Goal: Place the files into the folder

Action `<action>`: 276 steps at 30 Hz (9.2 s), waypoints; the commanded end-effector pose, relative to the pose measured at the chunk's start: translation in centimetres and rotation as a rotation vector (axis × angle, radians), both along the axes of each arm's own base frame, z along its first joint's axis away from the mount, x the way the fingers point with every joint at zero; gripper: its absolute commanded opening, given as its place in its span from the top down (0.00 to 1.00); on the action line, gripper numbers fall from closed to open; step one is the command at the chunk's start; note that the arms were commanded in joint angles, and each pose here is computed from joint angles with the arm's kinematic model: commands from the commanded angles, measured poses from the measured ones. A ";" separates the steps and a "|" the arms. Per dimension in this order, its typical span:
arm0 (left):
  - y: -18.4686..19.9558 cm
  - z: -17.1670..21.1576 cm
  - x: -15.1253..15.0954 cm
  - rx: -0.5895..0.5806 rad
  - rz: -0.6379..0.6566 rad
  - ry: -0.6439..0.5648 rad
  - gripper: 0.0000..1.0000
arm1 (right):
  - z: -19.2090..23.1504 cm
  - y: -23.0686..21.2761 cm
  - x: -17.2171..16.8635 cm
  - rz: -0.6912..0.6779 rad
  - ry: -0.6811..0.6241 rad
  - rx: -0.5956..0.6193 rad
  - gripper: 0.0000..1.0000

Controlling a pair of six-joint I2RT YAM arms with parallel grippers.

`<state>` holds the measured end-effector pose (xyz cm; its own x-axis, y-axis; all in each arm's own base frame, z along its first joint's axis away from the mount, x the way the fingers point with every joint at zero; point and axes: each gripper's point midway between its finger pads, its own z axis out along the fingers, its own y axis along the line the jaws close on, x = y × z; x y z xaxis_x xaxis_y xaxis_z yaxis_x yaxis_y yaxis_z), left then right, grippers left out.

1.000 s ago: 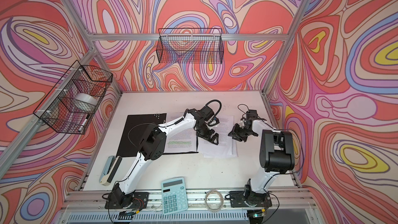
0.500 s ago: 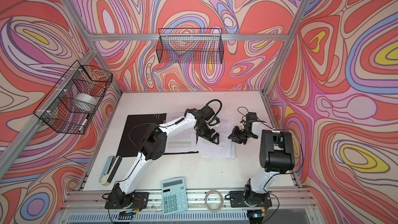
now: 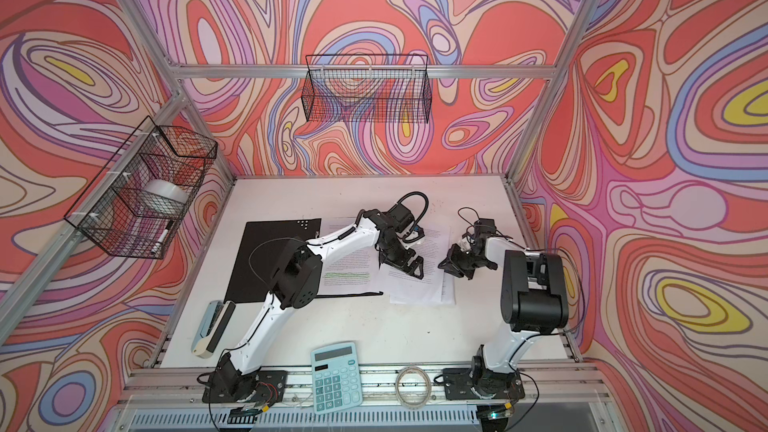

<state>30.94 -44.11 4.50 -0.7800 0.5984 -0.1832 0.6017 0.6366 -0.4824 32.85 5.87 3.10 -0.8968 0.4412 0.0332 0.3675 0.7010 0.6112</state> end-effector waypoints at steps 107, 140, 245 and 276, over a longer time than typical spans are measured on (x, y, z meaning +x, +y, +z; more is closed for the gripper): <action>28.0 23.0 14.0 -0.152 0.650 -0.437 0.01 | 5.5 20.3 6.4 0.112 -0.178 0.407 1.00; 27.5 22.0 14.1 -0.164 0.648 -0.403 0.00 | 1.7 21.8 4.9 0.105 -0.085 0.406 1.00; 30.3 1.4 12.7 0.051 1.122 0.030 0.00 | -0.8 21.4 13.5 0.486 -0.131 -0.106 0.66; 30.3 1.5 13.1 0.050 1.130 0.030 0.00 | -0.5 21.8 13.1 0.519 -0.132 -0.139 0.66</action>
<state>43.30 -14.00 5.81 -0.8903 -0.4312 -0.1462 -0.3308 0.8332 -0.4432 46.49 27.68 3.98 -0.9883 -0.0491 -0.1441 -0.1198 0.8348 0.5374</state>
